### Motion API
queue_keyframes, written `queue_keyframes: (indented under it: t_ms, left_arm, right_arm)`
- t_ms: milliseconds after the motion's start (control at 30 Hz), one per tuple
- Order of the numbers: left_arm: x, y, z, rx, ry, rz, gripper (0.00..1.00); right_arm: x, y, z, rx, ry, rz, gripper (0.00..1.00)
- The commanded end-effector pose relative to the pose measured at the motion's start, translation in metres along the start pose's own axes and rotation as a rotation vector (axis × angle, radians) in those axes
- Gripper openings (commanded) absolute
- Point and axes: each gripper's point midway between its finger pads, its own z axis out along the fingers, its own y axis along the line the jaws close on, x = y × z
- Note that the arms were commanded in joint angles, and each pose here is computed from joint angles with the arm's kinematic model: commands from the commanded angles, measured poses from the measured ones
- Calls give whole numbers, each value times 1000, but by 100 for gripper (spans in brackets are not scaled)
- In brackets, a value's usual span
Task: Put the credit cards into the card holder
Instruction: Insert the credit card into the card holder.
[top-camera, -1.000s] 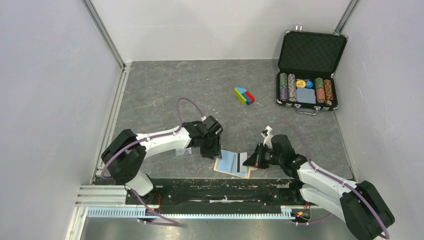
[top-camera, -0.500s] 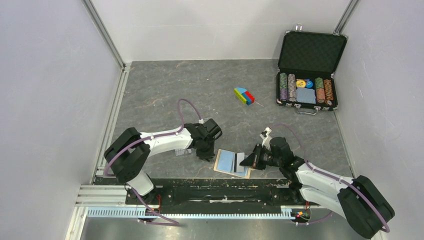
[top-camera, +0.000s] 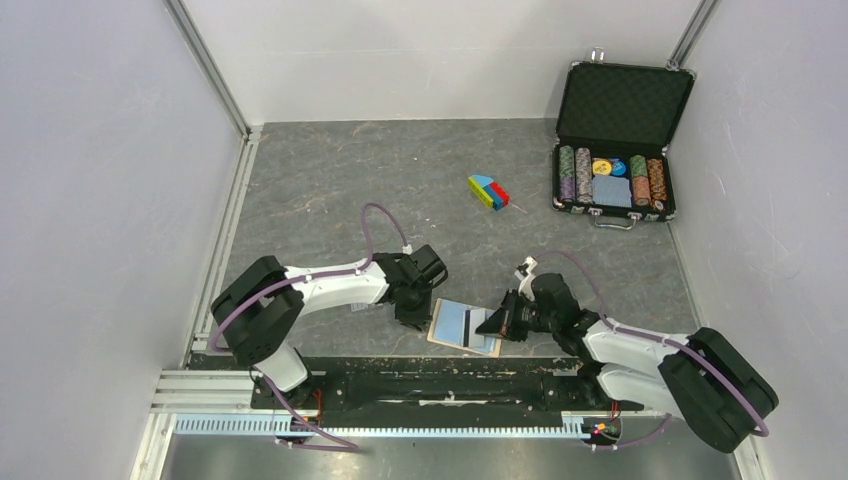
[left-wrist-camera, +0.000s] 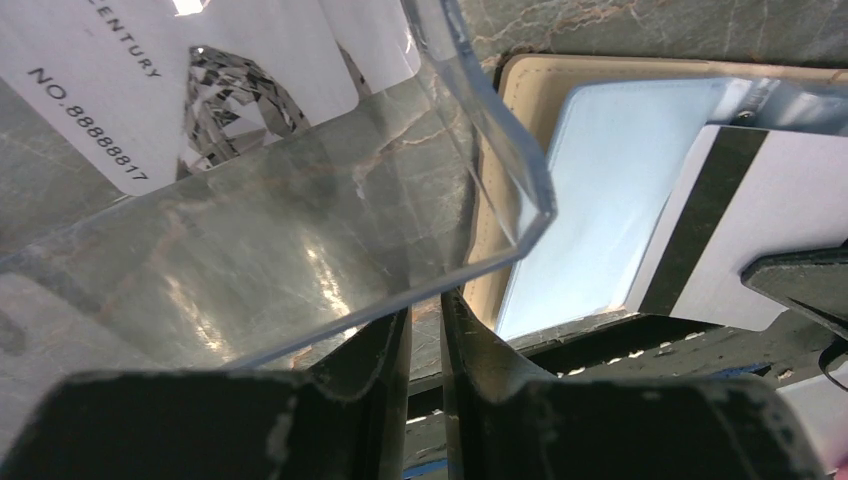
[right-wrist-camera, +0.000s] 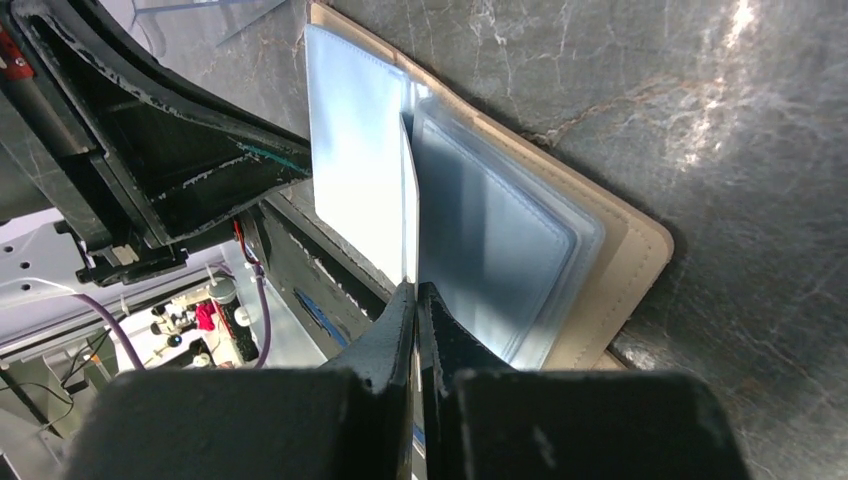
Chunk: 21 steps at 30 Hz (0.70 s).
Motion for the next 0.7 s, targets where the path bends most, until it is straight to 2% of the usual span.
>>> queue_keyframes:
  t_ms: [0,667]
  left_arm:
    - [9,6,12,-33,18,11,22]
    - [13,-8,15,-6,36,23,21]
  right_arm:
    - [-13,5,6,9,-38,-13,0]
    - [-9,2,19,-8,-23,-61,0]
